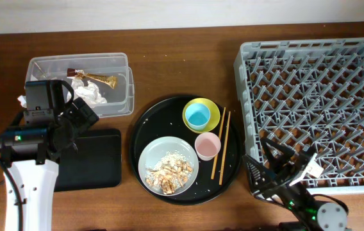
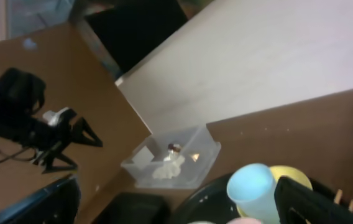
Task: Sort waste into correct bins and load items into the dishwasher rack
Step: 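Reach the right gripper to the pink cup and grasp it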
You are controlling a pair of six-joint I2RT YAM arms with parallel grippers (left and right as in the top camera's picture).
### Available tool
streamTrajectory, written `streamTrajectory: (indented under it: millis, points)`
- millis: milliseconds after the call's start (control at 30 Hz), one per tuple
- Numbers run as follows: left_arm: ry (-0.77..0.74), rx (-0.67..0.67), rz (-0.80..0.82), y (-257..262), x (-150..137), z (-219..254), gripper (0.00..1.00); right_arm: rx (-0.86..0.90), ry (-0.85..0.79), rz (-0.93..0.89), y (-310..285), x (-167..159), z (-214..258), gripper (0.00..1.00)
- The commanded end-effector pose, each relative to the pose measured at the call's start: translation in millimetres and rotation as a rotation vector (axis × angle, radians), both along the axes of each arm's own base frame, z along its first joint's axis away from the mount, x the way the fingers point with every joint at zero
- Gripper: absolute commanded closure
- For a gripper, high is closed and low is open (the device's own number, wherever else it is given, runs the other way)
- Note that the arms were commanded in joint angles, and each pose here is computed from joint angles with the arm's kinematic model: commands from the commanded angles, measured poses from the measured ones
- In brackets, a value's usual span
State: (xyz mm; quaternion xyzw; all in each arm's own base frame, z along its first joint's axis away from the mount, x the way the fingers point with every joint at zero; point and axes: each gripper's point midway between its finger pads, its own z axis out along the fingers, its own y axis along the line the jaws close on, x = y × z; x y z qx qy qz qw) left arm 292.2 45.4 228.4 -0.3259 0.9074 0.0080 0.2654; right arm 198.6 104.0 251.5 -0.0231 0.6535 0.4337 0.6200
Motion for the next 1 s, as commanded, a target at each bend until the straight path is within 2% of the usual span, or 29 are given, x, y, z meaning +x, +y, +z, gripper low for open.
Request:
streamTrajectory:
  millis: [0, 133, 233, 333, 433, 600, 700, 967]
  points:
    - [-0.006, 0.007, 0.018, 3.3, -2.7, 1.7, 0.01, -0.116, -0.017, 0.01, 3.9, -7.7, 21.1, 0.02]
    - [-0.006, 0.007, 0.018, 3.3, -2.7, 1.7, 0.01, -0.195, 0.151, 0.038, 6.6, 0.9, 30.5, 0.02]
    - [-0.006, 0.007, 0.018, 3.3, -2.7, 1.7, 0.01, -0.294, 0.253, 0.132, 22.1, 9.3, 30.3, 0.02]
    - [-0.006, 0.007, 0.018, 3.3, -2.7, 1.7, 0.01, -0.391, 0.319, 0.221, 50.7, 19.7, 20.1, 0.02]
    - [-0.006, 0.007, 0.018, 3.3, -2.7, 1.7, 0.01, -0.547, 0.386, 0.231, 86.2, 32.4, -6.6, 0.02]
    - [-0.006, 0.007, 0.018, 3.3, -2.7, 1.7, 0.01, -0.703, 0.463, 0.267, 126.3, 27.4, -4.7, 0.02]
    - [-0.006, 0.007, 0.018, 3.3, -2.7, 1.7, 0.01, -0.835, 0.627, 0.313, 131.1, 22.7, -25.8, 0.02]
    - [-0.006, 0.007, 0.018, 3.3, -2.7, 1.7, 0.01, -0.913, 0.689, 0.289, 146.3, 48.8, -68.1, 0.02]
